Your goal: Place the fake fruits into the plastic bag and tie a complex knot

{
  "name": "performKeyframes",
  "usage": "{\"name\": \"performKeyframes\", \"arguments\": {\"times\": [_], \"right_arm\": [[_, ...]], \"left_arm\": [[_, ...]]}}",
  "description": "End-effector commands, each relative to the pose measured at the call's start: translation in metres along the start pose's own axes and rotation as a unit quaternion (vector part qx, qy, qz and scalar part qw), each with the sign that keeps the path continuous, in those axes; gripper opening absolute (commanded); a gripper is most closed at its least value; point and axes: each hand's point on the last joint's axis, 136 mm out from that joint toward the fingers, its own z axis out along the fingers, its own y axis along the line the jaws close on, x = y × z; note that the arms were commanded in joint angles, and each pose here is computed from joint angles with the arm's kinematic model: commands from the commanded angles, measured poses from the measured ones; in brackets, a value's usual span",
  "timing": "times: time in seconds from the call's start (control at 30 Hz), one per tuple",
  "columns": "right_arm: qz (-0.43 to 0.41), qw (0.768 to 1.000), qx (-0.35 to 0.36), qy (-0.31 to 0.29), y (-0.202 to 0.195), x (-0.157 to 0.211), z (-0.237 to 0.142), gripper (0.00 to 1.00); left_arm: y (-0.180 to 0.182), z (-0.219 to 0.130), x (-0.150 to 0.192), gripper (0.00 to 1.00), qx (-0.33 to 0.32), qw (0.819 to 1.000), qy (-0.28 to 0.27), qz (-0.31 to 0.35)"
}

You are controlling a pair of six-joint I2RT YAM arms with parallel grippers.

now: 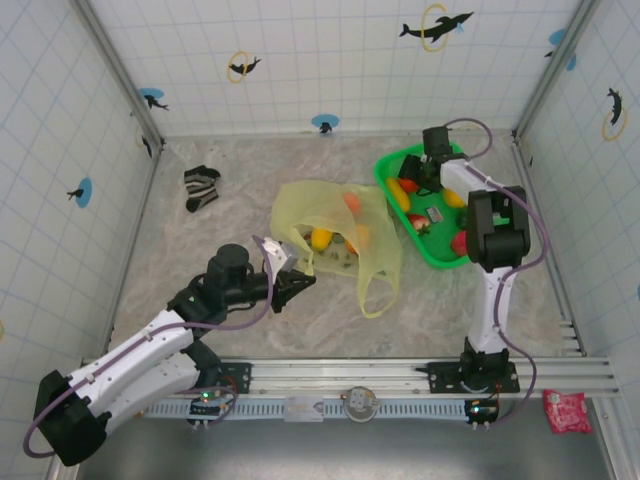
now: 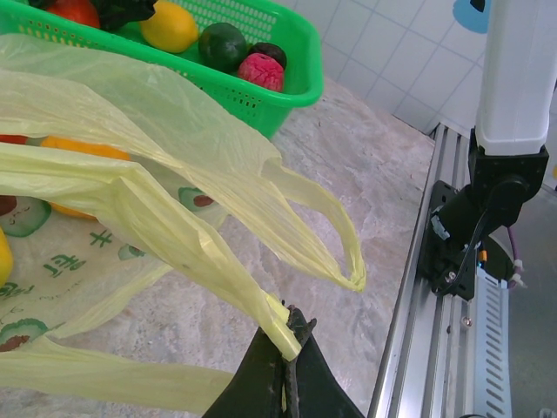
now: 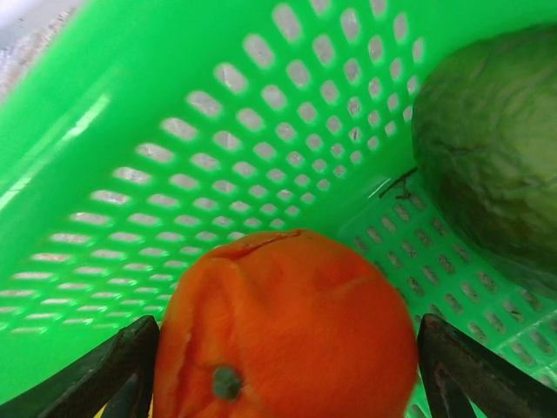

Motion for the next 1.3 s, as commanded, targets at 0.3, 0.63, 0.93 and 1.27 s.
{"name": "performKeyframes", "arguments": {"times": [0.3, 0.63, 0.93, 1.27], "right_arm": [[0.028, 0.999, -0.008, 0.024, -0.01, 0.003, 0.017, 0.67], [0.026, 0.999, -0.031, -0.005, 0.006, -0.019, -0.011, 0.55], [0.012, 0.996, -0.064, -0.058, 0.022, -0.034, -0.071, 0.53], [0.005, 0.986, -0.12, -0.112, 0.042, -0.037, -0.145, 0.53]], "left_arm": [[-0.002, 0.001, 0.002, 0.0, 0.004, 1.0, 0.001, 0.014], [-0.001, 0.001, 0.003, 0.0, 0.002, 1.0, 0.001, 0.015], [-0.001, 0.001, 0.002, 0.0, 0.001, 1.0, 0.001, 0.015], [-0.001, 0.001, 0.001, 0.0, 0.0, 1.0, 0.0, 0.014]]}}
